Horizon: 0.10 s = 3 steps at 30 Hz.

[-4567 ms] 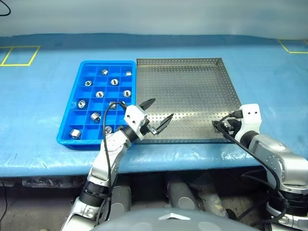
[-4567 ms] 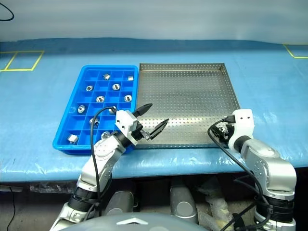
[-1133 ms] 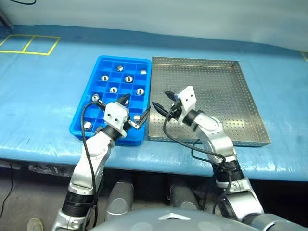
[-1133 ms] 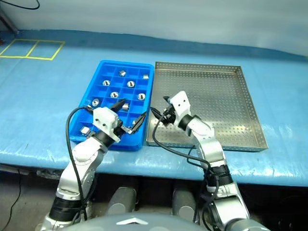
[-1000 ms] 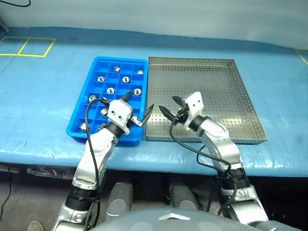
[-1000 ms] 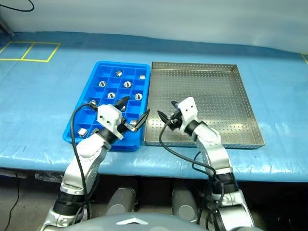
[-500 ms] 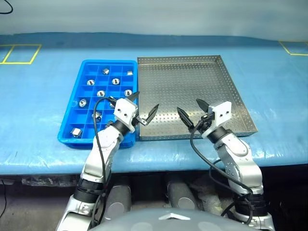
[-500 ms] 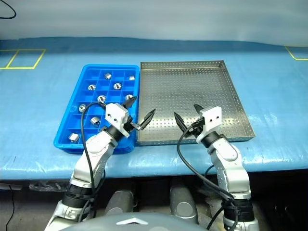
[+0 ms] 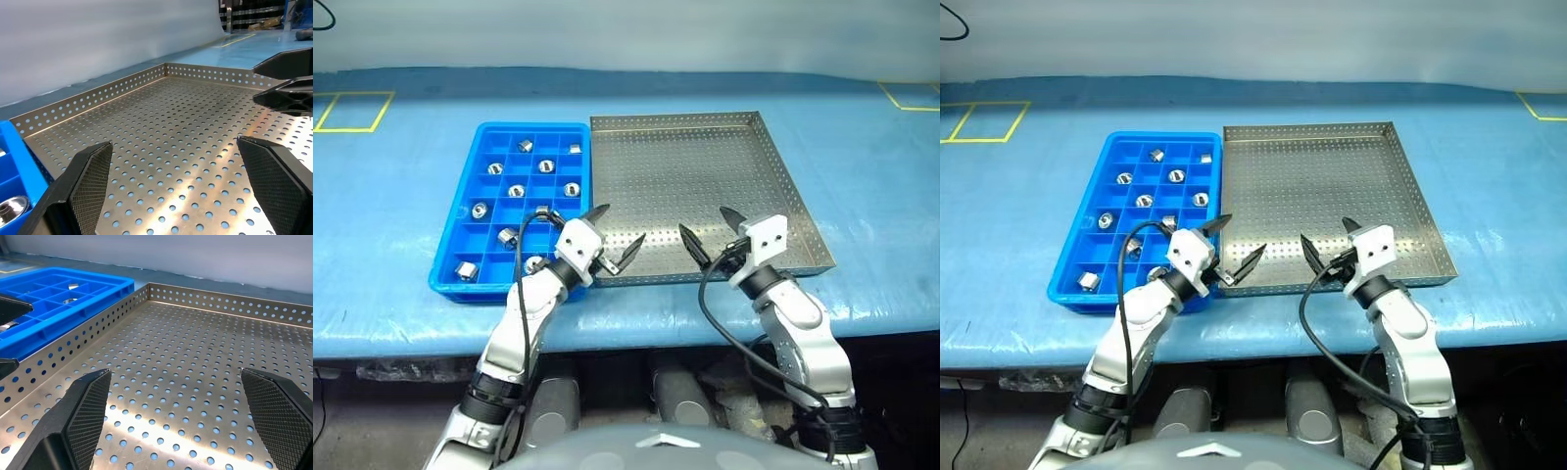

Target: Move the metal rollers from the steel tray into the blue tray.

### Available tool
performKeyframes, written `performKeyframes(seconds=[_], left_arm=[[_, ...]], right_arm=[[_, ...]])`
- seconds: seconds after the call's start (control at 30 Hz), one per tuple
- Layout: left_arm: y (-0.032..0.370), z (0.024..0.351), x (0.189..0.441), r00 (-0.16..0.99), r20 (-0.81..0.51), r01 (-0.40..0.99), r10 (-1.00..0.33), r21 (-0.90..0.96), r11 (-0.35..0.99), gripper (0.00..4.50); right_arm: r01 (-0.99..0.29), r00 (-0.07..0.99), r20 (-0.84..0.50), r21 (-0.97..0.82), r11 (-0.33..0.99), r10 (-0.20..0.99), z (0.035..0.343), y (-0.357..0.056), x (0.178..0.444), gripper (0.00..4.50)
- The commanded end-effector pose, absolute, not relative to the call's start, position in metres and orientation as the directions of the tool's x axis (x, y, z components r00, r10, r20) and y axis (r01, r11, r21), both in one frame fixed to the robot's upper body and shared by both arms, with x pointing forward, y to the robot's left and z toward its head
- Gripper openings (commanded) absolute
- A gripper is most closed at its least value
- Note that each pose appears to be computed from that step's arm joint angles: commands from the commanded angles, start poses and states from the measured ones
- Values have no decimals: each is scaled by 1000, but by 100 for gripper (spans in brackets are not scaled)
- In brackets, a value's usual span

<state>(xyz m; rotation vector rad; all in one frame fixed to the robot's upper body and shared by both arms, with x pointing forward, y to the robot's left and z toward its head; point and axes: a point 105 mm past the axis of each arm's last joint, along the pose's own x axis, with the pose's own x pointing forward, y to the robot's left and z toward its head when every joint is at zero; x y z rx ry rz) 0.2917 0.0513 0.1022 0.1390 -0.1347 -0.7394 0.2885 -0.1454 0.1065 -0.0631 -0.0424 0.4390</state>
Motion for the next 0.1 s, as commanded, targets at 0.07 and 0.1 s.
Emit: performKeyframes(seconds=[0.07, 0.1], left_arm=[[59, 117, 294, 745, 148, 634, -651, 150, 759, 450], [60, 118, 295, 747, 152, 631, -647, 142, 762, 450]], right_arm=[[-424, 895, 119, -74, 903, 430, 127, -143, 288, 446], [-424, 895, 121, -72, 903, 430, 127, -143, 287, 446]])
